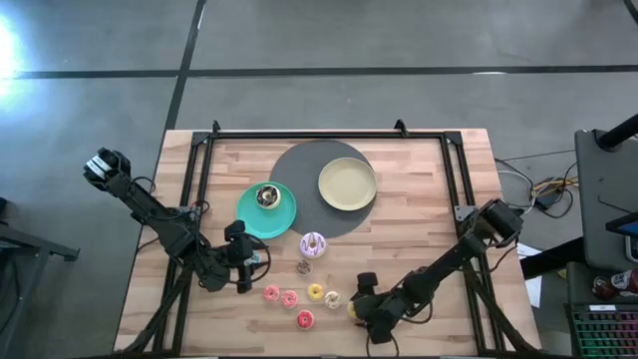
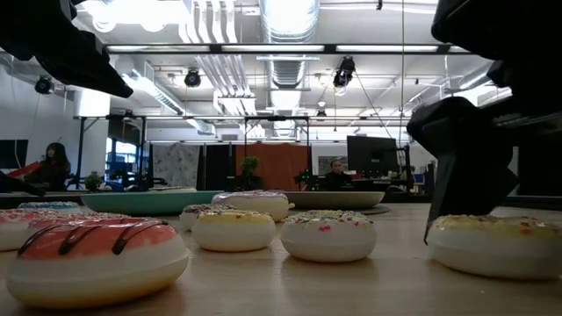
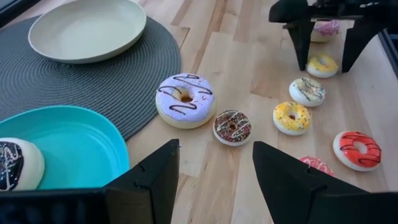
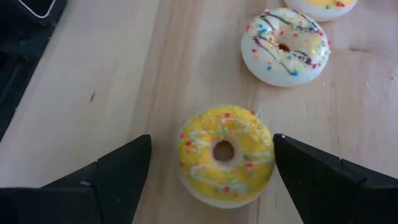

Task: Pick & Place donuts
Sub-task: Put the right small yellow donut on the brown plate

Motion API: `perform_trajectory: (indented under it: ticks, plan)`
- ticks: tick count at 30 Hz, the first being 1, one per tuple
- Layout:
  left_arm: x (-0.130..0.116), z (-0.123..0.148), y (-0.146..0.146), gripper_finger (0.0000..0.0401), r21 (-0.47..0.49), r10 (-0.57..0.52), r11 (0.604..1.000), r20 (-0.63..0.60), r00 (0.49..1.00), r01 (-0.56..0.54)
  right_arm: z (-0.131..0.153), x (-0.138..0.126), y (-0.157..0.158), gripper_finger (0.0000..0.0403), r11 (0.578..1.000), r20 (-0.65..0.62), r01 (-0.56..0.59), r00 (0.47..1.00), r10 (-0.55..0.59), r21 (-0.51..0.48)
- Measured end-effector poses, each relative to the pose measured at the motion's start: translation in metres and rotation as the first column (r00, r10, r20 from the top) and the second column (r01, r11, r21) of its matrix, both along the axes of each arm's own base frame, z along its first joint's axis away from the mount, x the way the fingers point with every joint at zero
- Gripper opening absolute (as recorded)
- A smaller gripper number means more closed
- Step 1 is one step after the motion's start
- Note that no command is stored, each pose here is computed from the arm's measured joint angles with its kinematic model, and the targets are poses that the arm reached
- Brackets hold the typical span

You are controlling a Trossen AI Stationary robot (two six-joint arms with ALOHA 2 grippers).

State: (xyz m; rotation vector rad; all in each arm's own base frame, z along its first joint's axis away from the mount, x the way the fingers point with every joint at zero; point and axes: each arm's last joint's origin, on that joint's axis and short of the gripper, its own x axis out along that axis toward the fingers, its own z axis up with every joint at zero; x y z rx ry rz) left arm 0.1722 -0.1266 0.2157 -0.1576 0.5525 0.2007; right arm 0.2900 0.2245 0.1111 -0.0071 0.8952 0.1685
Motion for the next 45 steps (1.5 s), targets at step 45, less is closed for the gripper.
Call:
perform_trajectory:
  ticks: [45]
  plan:
    - [0.000, 0.000, 0.000, 0.0179, -0.001, 0.000, 1.000, 0.004, 1.000, 0.000, 0.067, -0.001, -0.050, 0.0219, 0.985, 0.065, 0.047, 0.997, -0.037, -0.168]
